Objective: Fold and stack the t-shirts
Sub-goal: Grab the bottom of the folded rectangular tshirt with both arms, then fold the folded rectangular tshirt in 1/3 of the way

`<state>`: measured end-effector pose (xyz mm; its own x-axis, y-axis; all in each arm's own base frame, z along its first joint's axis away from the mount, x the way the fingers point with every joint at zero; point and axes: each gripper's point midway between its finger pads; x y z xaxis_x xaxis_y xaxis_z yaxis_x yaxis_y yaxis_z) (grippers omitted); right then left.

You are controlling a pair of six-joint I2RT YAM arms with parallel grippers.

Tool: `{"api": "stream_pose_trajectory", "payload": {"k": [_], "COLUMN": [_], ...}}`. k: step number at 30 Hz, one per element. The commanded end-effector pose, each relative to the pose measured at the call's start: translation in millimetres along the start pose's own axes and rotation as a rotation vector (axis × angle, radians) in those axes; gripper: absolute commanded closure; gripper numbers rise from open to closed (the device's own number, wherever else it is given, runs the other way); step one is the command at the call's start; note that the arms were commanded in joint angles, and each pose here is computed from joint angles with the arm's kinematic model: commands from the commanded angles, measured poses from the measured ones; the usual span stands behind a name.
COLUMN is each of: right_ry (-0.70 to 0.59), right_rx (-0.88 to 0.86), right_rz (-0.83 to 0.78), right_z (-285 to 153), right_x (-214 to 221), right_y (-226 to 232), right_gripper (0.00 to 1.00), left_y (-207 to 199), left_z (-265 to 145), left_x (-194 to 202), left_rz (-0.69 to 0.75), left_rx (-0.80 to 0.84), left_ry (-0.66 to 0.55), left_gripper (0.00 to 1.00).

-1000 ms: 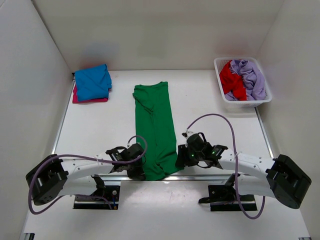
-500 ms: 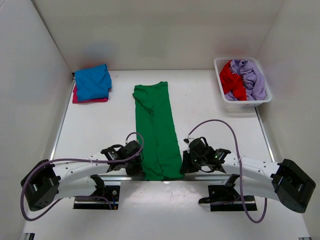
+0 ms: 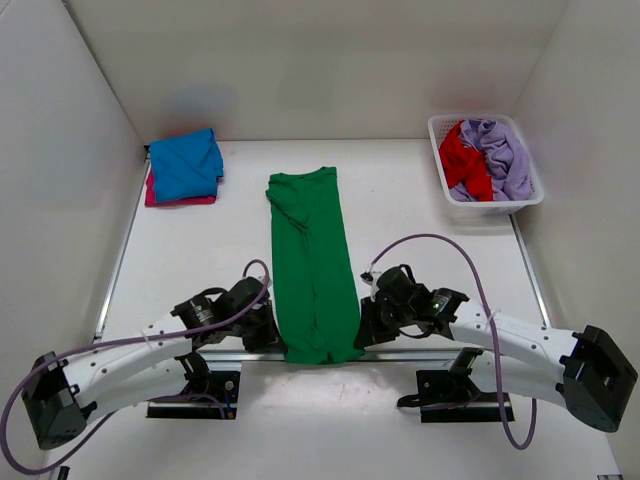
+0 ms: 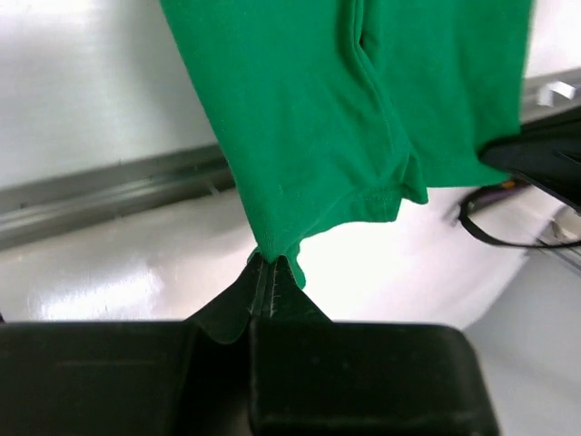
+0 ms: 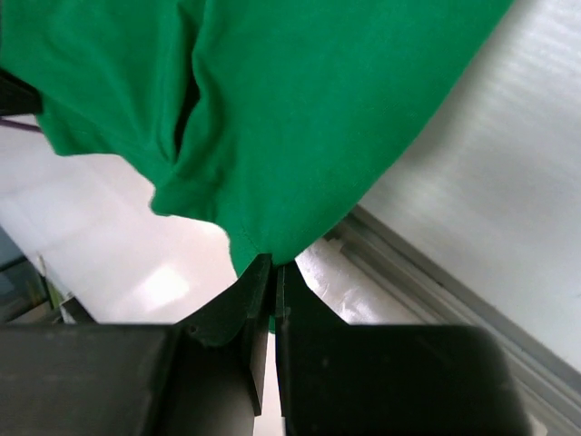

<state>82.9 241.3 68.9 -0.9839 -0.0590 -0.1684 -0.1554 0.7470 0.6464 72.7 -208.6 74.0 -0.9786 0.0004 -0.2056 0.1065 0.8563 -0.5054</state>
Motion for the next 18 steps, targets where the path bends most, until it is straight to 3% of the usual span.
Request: {"api": "stream_pose_trajectory", "payload": {"k": [1,5,18], "right_ry": [0.037,0.052,0.047], "right_rx": [-0.029,-0.051,-0.011], "right_rz": [0.012,0.020,-0.015], "right_z": [-10,-20,-35], "right_x": [1,-14,-108], "right_y": [13,23,24], "right_gripper": [1.00,1.00,1.00], "left_y": [8,9,13], "left_z": [-14,-36,-33], "left_x": [1,-30,-108], "left_rz": [-0.063,-0.127,-0.127], "left_rx": [-0.001,0.031,-0.003], "left_ry": [-0.004,-0.092,-0.109], "left_gripper": [1.00,1.00,1.00]}}
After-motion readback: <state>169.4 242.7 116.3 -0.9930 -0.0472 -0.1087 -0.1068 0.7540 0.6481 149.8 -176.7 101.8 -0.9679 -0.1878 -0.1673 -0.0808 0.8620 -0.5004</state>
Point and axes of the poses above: each gripper's point midway between its finger pads, its own z axis out along the fingers, its own y axis along the line the jaws close on, x = y × z, and after that the axes turned 10 degrees about z, right-handed
